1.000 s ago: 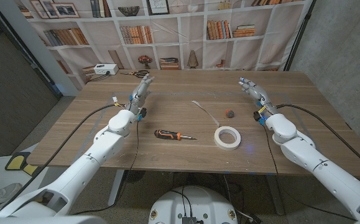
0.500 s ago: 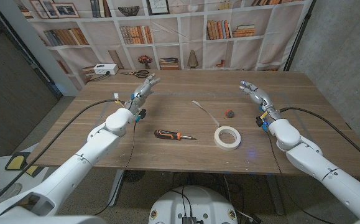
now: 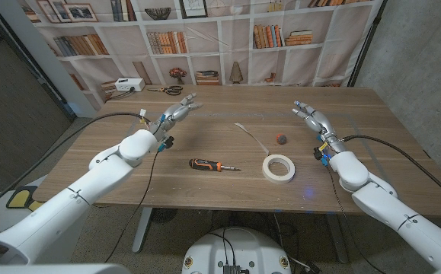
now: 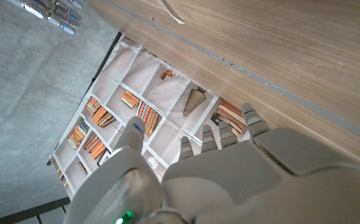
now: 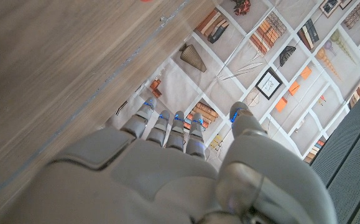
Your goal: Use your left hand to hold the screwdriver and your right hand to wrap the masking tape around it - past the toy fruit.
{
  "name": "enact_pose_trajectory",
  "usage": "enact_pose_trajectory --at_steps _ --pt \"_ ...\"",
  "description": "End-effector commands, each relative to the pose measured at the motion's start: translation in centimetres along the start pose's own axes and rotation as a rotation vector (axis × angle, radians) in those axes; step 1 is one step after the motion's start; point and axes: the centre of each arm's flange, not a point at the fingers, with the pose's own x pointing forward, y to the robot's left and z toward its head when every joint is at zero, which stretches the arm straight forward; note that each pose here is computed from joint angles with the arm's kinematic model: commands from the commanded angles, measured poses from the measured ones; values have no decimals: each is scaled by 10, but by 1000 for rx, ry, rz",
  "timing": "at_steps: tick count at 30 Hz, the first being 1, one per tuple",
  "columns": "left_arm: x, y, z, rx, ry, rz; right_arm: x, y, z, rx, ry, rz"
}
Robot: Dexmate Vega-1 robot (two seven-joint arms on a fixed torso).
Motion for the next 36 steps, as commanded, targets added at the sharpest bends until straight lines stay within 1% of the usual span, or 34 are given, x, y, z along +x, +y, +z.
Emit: enact_pose_trajectory --at_steps 1,4,7,13,18,26,30,36 --pt "-21 -2 32 238 3 -136 -6 4 1 -18 -48 -11" --pt "-26 -2 42 300 8 -162 -9 5 3 -29 -57 -10" --pt "-30 -2 47 335 17 -181 -14 7 2 -29 -57 -12" --pt "-32 -4 54 412 60 -261 -28 7 -4 -24 -46 -37" --pt "-32 -5 63 473 85 -311 -36 9 -9 -10 -43 -56" --pt "-32 -9 70 537 124 -389 -38 12 -11 -1 -44 -69" --pt "-32 -10 74 577 160 -439 -38 11 -11 1 -48 -74" --pt "-36 -8 79 653 194 -463 -36 12 -12 11 -47 -74"
